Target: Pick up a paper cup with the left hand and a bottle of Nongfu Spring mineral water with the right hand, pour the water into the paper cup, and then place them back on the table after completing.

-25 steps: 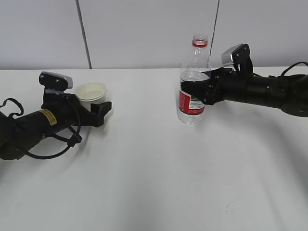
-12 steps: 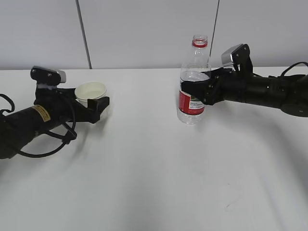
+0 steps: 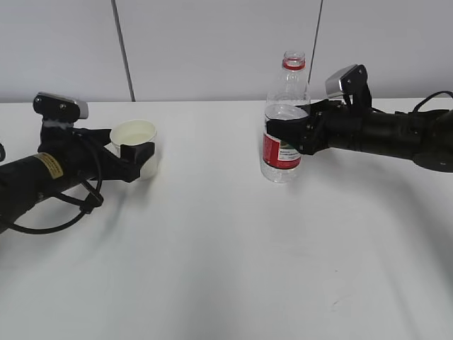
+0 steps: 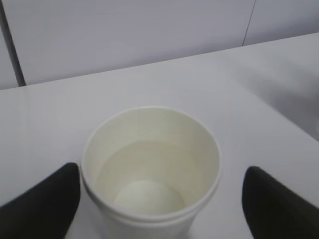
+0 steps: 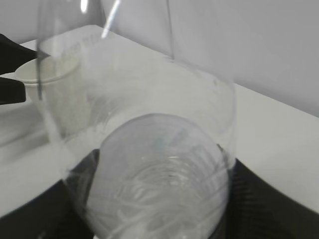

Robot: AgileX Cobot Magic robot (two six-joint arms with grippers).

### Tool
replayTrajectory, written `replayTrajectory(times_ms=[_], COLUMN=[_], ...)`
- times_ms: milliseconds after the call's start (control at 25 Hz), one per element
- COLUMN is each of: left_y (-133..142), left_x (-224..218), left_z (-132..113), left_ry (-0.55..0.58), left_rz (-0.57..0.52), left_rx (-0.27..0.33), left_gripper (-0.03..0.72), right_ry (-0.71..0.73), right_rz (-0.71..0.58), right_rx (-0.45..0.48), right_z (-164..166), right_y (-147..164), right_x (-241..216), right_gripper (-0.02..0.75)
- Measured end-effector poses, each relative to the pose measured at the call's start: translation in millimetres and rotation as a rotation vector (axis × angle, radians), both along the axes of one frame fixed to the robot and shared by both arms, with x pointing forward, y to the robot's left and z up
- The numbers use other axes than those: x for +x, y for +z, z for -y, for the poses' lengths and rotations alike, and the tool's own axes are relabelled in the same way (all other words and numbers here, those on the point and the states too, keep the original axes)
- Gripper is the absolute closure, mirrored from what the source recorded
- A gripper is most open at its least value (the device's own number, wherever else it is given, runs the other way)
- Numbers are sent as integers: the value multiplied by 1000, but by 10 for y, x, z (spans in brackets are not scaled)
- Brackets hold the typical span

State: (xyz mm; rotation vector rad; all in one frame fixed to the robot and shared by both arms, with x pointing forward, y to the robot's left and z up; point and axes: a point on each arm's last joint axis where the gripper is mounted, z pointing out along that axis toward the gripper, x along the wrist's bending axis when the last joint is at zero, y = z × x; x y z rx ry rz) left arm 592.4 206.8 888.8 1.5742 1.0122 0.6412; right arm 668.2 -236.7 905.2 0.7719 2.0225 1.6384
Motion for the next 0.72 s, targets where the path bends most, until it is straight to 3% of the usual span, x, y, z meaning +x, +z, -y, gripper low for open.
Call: replayTrajectory(times_ms=[720], left_y=[429], left_x=[-46], left_z=[-53], left_ry=[38], left_rz=[5], left_rx=[53], left_gripper=[97], right_ry=[-21], right_rz=[-11], right_rx=[-14], right_z=[15], right_y=[-16], right_x=[14], right_gripper=[267])
